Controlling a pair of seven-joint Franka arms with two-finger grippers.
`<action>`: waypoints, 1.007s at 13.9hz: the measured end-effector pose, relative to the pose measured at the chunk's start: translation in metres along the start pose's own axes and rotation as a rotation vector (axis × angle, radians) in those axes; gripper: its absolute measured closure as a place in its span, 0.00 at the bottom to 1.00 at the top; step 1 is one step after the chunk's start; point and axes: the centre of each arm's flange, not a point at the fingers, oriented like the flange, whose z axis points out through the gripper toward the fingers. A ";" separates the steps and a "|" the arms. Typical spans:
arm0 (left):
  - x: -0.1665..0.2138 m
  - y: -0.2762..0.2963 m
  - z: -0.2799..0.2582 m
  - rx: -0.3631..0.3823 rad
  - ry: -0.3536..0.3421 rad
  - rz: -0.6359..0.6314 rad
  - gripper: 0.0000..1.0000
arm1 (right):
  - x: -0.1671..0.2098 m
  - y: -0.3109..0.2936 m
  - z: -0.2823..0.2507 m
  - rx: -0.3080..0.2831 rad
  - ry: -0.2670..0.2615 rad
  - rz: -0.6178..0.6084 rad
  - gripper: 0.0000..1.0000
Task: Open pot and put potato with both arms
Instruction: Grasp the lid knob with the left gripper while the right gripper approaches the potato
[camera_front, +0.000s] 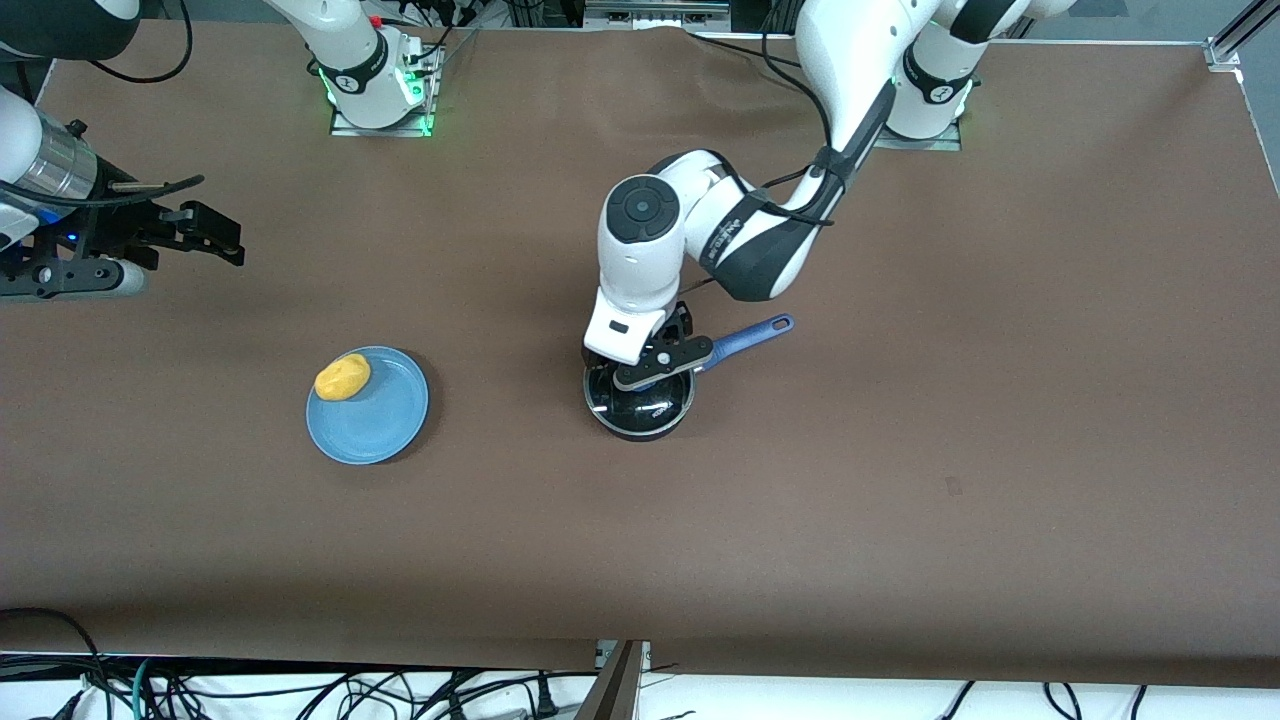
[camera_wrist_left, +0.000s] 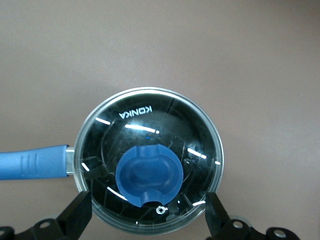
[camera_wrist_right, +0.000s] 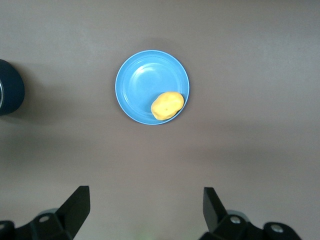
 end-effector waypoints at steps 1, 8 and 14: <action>-0.003 0.001 0.007 0.009 -0.002 0.003 0.00 | 0.000 0.000 0.000 0.000 0.001 0.001 0.00; -0.007 0.002 0.022 0.024 -0.005 0.009 0.00 | 0.010 0.001 0.018 -0.001 -0.028 0.002 0.00; -0.009 0.005 0.038 0.040 -0.001 0.010 0.00 | 0.018 0.001 0.034 -0.003 -0.056 0.002 0.00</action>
